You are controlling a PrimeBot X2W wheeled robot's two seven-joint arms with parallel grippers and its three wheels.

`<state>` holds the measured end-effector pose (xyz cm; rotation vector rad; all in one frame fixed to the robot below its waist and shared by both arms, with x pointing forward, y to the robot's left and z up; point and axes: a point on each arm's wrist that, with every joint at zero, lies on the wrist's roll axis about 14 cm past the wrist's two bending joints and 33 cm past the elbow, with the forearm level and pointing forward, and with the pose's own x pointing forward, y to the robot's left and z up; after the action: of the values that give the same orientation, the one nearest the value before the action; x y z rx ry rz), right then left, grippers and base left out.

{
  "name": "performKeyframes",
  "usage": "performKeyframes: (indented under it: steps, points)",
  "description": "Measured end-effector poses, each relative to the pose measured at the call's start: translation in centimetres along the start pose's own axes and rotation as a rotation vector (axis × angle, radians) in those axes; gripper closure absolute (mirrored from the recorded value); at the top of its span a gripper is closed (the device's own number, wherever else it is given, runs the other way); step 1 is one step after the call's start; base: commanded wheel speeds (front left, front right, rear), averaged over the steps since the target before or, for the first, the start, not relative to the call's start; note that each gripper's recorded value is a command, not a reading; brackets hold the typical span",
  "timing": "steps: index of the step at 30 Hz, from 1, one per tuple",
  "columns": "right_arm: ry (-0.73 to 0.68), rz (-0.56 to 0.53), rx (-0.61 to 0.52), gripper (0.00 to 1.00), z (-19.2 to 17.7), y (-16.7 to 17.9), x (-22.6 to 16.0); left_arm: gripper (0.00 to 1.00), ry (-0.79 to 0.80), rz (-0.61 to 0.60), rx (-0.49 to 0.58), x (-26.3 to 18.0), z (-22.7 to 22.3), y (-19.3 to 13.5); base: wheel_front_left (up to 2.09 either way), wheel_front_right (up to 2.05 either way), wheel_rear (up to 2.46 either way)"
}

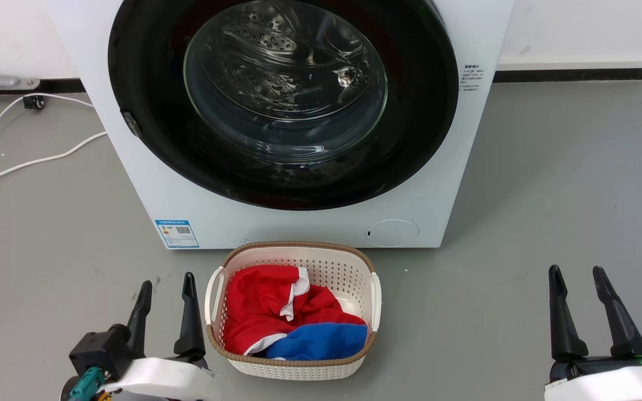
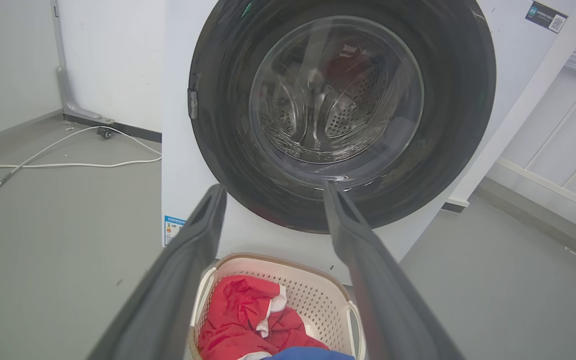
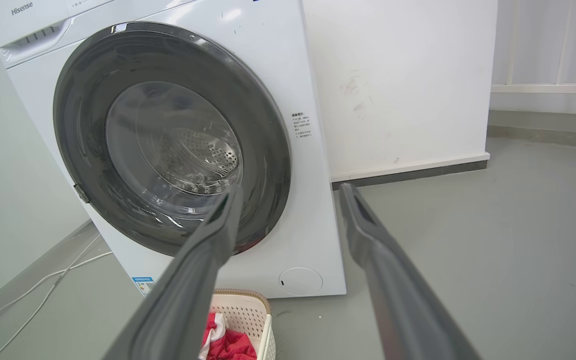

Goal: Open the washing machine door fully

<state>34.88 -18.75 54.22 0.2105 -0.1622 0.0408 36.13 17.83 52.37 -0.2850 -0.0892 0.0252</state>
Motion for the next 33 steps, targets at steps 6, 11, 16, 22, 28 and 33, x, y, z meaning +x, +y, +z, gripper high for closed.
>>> performKeyframes:
  steps: [6, 11, 16, 22, 28, 33]
  points:
    - [-0.002, 0.01, -0.046, 0.0, 0.0, 0.2, -0.3, 0.0, -0.004, -0.009, 0.039, -0.2, -0.1, -0.2, 0.0, 0.0, 0.0]
    - [-0.012, 0.022, -0.076, 0.0, 0.2, 0.4, -0.4, 0.0, -0.011, -0.01, 0.067, -0.4, -0.2, -0.2, 0.0, 0.0, 0.0]
    - [-0.014, 0.031, -0.107, 0.0, 0.2, 0.6, -0.5, 0.0, -0.016, -0.019, 0.101, -0.6, -0.2, -0.3, 0.0, 0.0, 0.0]
    - [-0.02, 0.039, -0.134, 0.0, 0.2, 0.8, -0.7, 0.0, -0.017, -0.028, 0.134, -0.8, -0.4, -0.3, 0.0, 0.0, 0.0]
    - [-0.025, 0.048, -0.16, 0.0, 0.3, 1.0, -1.0, 0.0, -0.018, -0.035, 0.162, -0.9, -0.6, -0.4, 0.0, 0.0, 0.0]
    - [-0.04, 0.055, -0.164, 0.0, 0.5, 1.2, -1.2, 0.0, -0.03, -0.042, 0.187, -1.2, -0.5, -0.5, 0.0, 0.0, 0.0]
